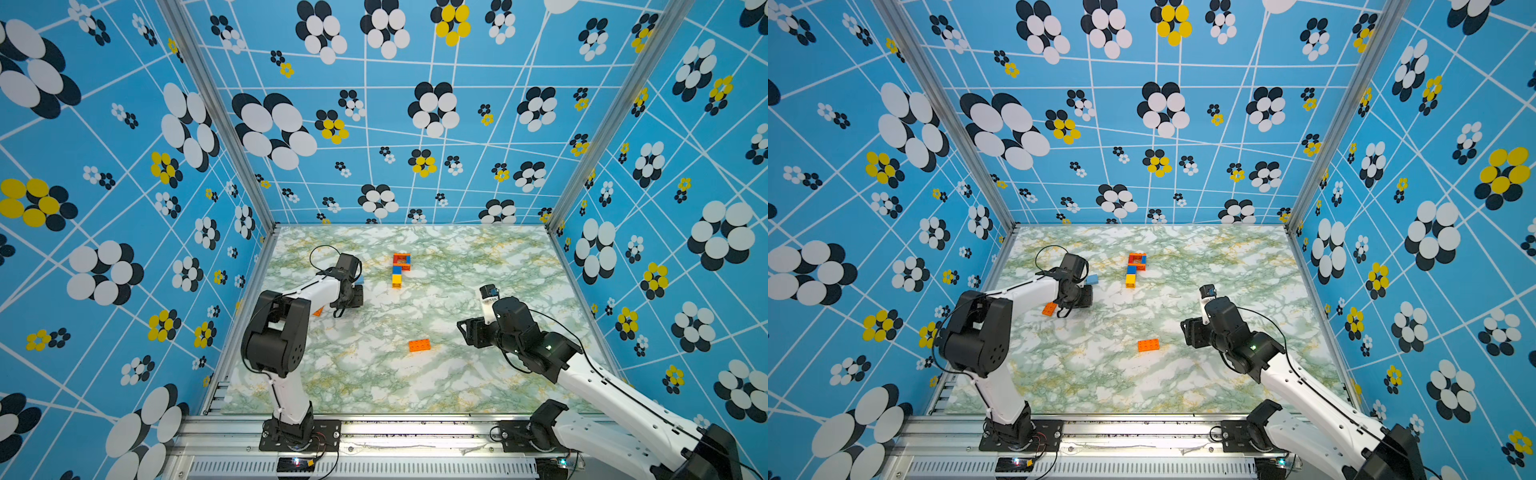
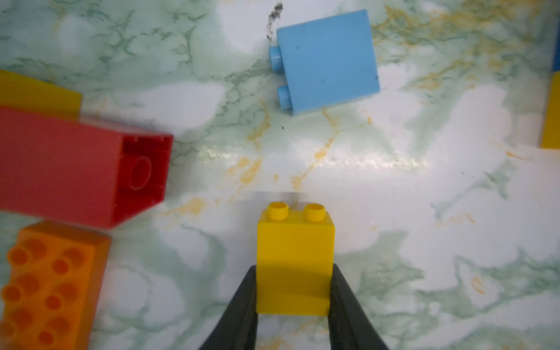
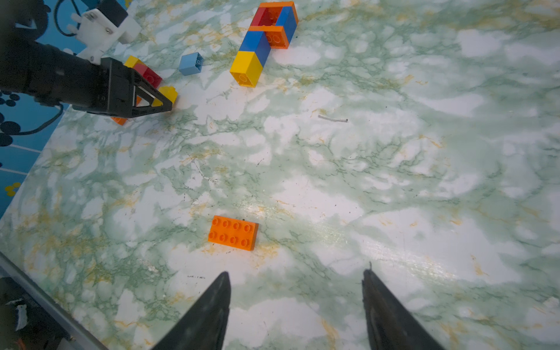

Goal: Assemble the letter p with lego
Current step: Pick up the lego brick from the center of the board, then assemble the lego brick with the lego brick.

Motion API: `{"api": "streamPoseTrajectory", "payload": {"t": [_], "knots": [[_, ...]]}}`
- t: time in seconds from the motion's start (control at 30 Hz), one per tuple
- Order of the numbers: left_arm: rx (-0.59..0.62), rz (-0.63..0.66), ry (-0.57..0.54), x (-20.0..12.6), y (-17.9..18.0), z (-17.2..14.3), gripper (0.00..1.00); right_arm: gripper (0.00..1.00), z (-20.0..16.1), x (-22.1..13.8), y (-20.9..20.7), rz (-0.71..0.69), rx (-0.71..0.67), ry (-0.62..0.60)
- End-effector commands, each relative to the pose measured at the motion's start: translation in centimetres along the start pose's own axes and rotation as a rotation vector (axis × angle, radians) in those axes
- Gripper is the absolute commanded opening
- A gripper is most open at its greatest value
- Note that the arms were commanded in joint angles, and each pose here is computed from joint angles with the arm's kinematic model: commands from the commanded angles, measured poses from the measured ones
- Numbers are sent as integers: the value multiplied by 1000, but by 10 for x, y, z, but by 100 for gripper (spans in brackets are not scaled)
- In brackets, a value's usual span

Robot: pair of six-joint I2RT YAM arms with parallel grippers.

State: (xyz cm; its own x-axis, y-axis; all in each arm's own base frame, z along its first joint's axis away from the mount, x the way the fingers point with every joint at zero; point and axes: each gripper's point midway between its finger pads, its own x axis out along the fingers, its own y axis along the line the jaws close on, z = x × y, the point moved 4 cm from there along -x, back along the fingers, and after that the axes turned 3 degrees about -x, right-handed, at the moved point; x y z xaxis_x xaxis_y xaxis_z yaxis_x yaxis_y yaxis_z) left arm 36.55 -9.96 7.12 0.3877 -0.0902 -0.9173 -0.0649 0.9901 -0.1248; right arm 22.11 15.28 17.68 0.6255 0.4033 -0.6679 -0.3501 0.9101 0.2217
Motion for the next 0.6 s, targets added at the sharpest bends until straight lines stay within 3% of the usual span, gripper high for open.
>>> {"api": "streamPoseTrajectory", "payload": {"t": [0.0,0.2,0.37,0.57], "knots": [[31,-101,-82,-31,-22,-4,26,70,3,3,9,64,55,-1],[276,-300,-167,-72,-79,-49,22,69,-1,17,18,131,153,27],[501,-511,-323,-105,-122,-80,24,67,6,25,28,194,288,10],[654,-658,-430,-119,-146,-108,23,62,12,28,53,248,300,17]]}}
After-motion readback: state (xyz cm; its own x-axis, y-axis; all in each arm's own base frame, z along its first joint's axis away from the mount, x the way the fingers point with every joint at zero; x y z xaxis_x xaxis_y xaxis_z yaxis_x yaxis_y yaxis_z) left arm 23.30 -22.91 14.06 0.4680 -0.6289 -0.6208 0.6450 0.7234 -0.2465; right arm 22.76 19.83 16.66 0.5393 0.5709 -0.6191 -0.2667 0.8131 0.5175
